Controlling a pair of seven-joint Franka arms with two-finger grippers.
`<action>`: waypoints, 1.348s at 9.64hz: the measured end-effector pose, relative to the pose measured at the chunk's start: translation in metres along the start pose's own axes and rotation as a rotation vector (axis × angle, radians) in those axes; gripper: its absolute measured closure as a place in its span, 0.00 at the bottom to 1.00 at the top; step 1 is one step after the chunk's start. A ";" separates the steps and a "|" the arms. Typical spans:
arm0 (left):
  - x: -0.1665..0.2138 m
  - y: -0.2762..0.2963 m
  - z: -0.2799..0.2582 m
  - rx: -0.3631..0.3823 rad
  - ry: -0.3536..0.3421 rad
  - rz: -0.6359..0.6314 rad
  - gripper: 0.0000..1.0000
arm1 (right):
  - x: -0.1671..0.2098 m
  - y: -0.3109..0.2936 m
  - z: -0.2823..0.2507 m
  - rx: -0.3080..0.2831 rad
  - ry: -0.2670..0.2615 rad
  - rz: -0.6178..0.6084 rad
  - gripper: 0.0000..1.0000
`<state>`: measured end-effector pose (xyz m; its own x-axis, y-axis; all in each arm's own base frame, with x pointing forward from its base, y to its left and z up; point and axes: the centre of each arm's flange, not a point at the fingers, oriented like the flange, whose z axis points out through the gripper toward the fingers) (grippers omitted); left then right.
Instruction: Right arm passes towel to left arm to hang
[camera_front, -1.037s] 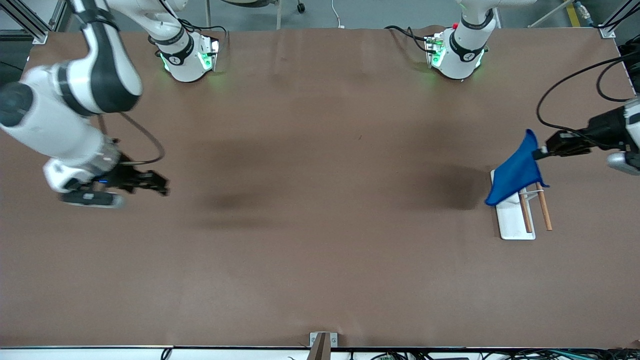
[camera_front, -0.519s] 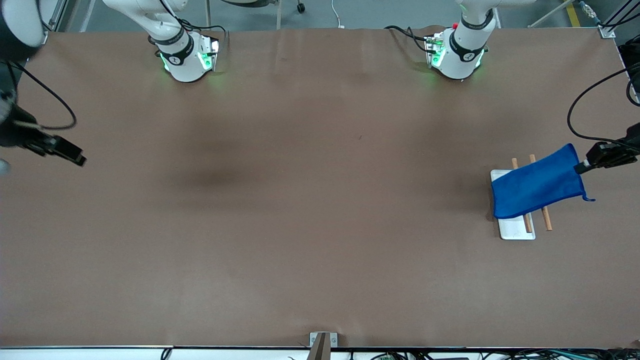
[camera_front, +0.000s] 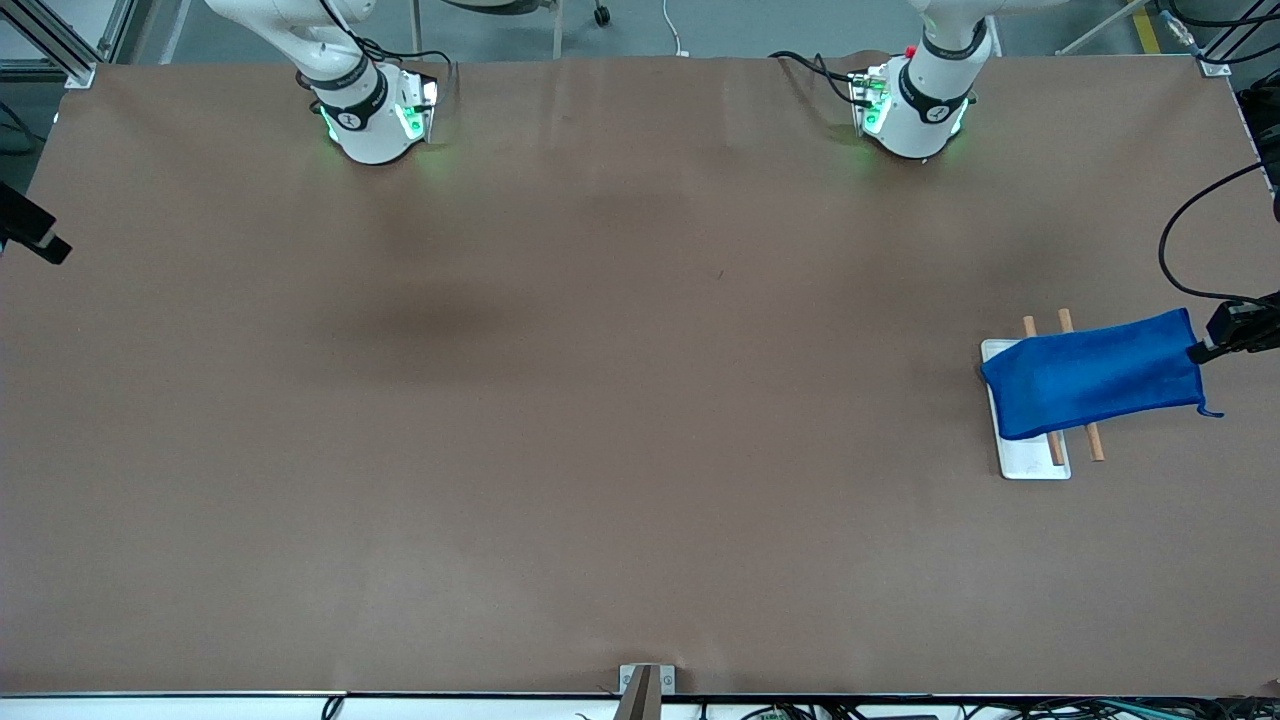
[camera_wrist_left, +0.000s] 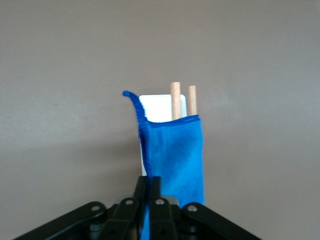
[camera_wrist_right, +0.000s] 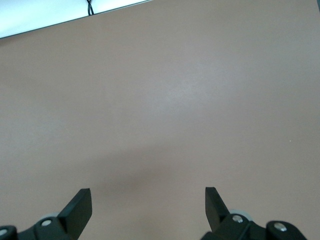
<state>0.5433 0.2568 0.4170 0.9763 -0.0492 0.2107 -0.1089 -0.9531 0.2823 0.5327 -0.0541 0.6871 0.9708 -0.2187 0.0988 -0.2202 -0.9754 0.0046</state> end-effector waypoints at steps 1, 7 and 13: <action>0.001 -0.004 0.000 0.005 0.000 0.009 0.70 | 0.001 0.000 0.003 -0.005 -0.007 -0.031 0.00; 0.026 0.071 -0.040 0.160 -0.092 0.019 0.00 | 0.009 0.015 0.022 -0.013 -0.053 -0.046 0.00; 0.034 0.325 -0.088 0.261 -0.125 -0.039 0.00 | 0.008 0.015 0.023 -0.013 -0.059 -0.049 0.00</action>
<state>0.5244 -0.0287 0.5986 0.9960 -0.0322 0.0830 -0.0351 -0.9988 0.0341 0.5398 -0.0710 0.6652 0.9843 -0.1721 0.0394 -0.1730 -0.9847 0.0210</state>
